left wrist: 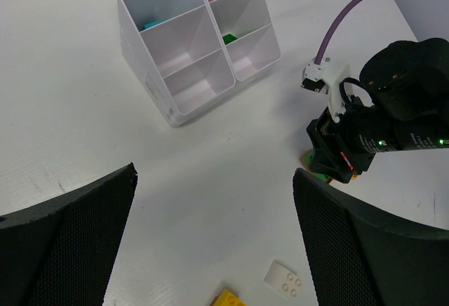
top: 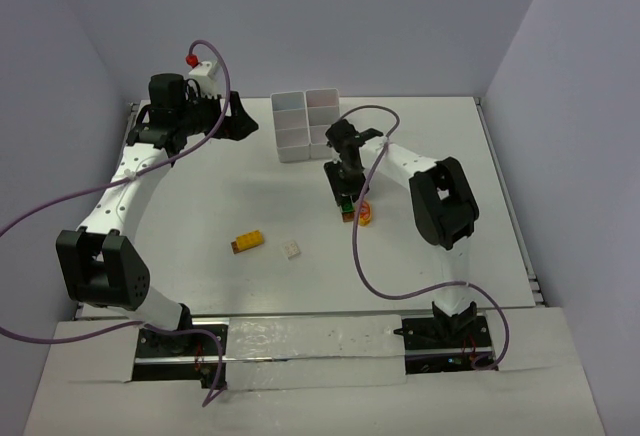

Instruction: Sort the legos into containers by color

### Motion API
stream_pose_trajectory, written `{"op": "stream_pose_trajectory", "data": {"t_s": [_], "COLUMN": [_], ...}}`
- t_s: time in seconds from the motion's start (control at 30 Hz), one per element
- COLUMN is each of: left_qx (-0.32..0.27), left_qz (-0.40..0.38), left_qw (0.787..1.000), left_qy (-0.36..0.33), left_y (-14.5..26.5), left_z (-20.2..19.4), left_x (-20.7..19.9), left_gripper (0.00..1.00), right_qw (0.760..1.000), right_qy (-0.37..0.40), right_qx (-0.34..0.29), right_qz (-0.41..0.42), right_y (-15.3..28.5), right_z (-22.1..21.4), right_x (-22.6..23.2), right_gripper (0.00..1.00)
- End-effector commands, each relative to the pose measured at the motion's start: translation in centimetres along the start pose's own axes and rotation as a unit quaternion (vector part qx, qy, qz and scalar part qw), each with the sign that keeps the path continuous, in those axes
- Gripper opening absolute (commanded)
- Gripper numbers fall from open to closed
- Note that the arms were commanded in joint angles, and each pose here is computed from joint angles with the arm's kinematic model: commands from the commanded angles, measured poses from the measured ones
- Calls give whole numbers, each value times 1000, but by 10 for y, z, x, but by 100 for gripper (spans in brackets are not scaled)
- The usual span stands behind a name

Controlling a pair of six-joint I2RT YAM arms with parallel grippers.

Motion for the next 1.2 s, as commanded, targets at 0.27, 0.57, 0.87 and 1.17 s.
{"op": "stream_pose_trajectory", "data": {"t_s": [0.27,0.57,0.87,1.17], "left_qx": [-27,-55,-95,-138], "left_qz": [-9,-134,-351,-413], "left_qw": [999,989,932,900], "left_qy": [-18,-17,8,39], "left_y": [5,20,37,43], "left_z": [13,-5,-28,-8], "left_x": [-4,-25,-78,-105], "left_gripper": [99,99,97,94], "right_qw": [999,946,819,786], "right_qy": [-6,56,82,78], "right_qx": [2,-85,-112,-99], "right_qz": [36,309,557,605], "right_y": [14,124,211,217], "right_z": [7,15,21,16], "right_x": [3,24,41,51], "right_gripper": [6,0,0,0]}}
Point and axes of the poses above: each gripper's point midway between its finger pads, its own y axis back along the fingers, its own x axis along the line the jaws close on, z = x × y, the point moved 9 cm from there along y, back along the fingers, and after that the axes turned 14 degrees about -y, right-handed, at the moved point
